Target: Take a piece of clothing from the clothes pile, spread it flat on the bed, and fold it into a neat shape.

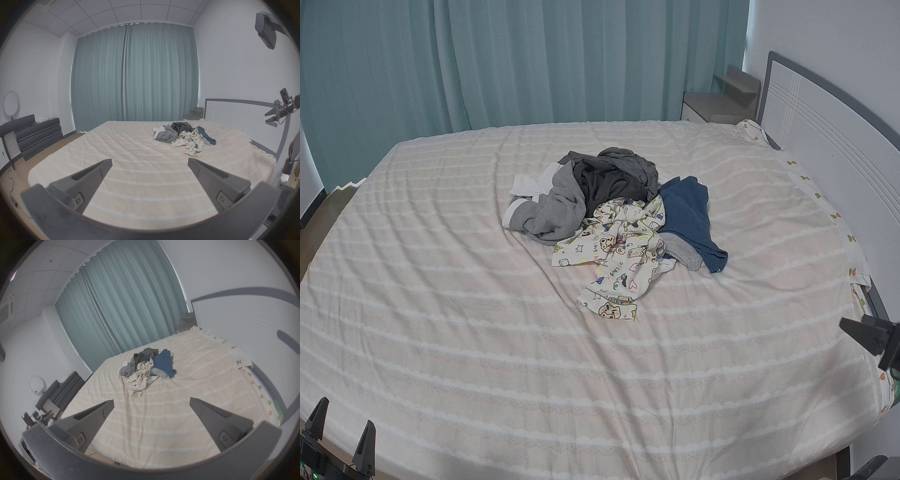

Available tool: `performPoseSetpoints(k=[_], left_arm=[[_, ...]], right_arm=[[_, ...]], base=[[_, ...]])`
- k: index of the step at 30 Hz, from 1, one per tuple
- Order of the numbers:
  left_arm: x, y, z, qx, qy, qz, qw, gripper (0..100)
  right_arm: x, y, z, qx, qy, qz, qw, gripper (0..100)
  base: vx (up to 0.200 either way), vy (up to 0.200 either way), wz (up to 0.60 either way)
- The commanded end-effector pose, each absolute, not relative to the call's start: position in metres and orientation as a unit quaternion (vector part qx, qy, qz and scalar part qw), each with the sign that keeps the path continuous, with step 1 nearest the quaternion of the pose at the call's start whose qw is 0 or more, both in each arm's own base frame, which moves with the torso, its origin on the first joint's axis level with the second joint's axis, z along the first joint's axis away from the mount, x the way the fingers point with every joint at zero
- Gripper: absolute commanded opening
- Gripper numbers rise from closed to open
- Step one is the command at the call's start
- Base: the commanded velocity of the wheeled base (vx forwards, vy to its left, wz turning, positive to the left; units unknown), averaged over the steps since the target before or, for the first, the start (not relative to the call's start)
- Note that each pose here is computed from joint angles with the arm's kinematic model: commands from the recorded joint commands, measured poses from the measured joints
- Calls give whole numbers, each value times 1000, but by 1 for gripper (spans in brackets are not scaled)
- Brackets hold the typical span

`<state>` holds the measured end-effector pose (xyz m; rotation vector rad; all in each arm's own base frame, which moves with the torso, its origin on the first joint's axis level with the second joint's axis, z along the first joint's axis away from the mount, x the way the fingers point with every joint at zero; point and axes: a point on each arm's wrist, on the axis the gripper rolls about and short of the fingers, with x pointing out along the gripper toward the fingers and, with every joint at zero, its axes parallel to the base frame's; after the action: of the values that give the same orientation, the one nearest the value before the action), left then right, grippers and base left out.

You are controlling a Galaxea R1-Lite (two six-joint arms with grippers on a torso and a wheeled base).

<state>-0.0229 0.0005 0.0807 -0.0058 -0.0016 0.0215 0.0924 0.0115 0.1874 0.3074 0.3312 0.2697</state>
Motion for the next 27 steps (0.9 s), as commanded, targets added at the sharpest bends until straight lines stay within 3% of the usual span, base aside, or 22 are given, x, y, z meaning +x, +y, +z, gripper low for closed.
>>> performPoseSetpoints(k=[1, 17, 23, 27], left_arm=[[-23, 1, 76, -3, -1, 12, 1000, 100], [-23, 1, 76, -3, -1, 11, 1000, 100], [-23, 1, 76, -3, -1, 11, 1000, 100], [-23, 1, 76, -3, -1, 12, 1000, 100]], right_arm=[[293, 78, 113, 242, 355, 182, 884, 100], [364, 159, 54, 252, 426, 212, 843, 100], [374, 177, 57, 242, 453, 213, 831, 100], [389, 187, 75, 247, 428, 230, 838, 100]], base=[[0, 0, 0], [0, 0, 0], [0, 0, 0], [0, 0, 0]])
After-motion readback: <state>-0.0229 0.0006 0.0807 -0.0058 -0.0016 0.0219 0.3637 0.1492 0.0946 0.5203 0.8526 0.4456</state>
